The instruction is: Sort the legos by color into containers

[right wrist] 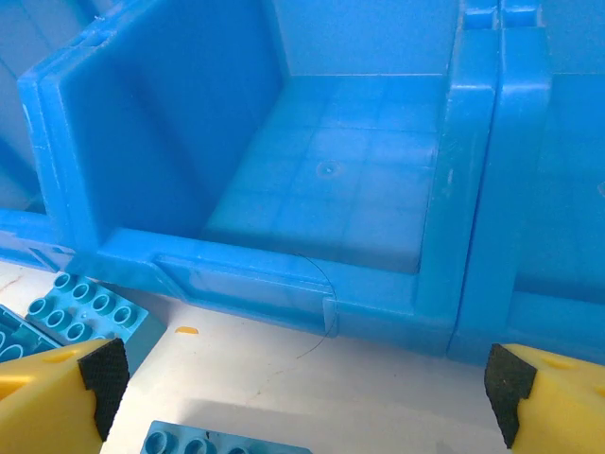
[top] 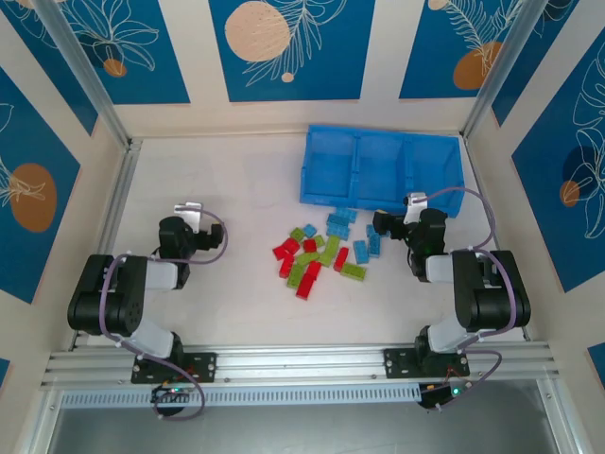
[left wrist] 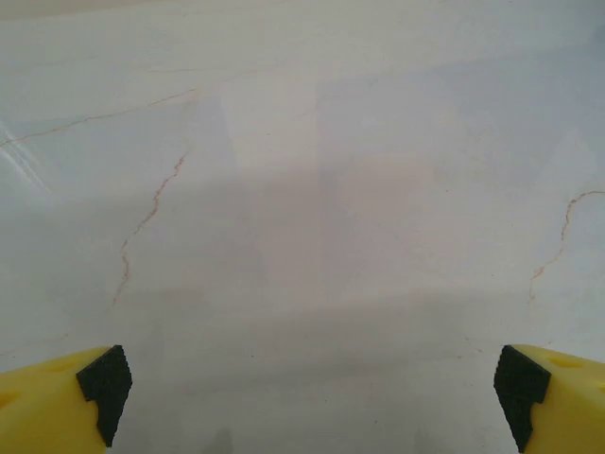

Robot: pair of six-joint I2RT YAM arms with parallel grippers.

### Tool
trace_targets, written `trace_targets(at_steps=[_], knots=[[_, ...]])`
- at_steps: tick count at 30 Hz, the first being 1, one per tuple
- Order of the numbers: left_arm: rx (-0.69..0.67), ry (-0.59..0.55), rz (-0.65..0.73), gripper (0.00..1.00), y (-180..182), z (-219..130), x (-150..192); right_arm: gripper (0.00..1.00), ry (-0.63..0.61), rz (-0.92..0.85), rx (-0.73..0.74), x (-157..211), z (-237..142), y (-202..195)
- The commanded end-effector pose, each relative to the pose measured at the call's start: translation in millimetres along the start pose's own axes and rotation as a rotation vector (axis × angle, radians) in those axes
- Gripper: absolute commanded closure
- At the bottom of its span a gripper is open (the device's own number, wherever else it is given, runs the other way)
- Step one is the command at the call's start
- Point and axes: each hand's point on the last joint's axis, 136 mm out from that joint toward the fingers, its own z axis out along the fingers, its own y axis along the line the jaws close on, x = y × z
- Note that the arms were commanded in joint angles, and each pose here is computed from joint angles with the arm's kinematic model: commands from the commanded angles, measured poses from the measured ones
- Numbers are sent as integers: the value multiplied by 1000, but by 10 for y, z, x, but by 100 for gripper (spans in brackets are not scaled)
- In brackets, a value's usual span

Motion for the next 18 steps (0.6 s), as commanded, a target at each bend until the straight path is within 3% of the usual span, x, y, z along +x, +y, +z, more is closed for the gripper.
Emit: trace_targets(at_steps=[1,18], knots=[[-5,-55,-6,0,23,1,-182,1,-27,-23,1,-101,9,-3],[-6,-54,-6,0,25,2,-178,1,-26,-21,0,-96,6,-3]])
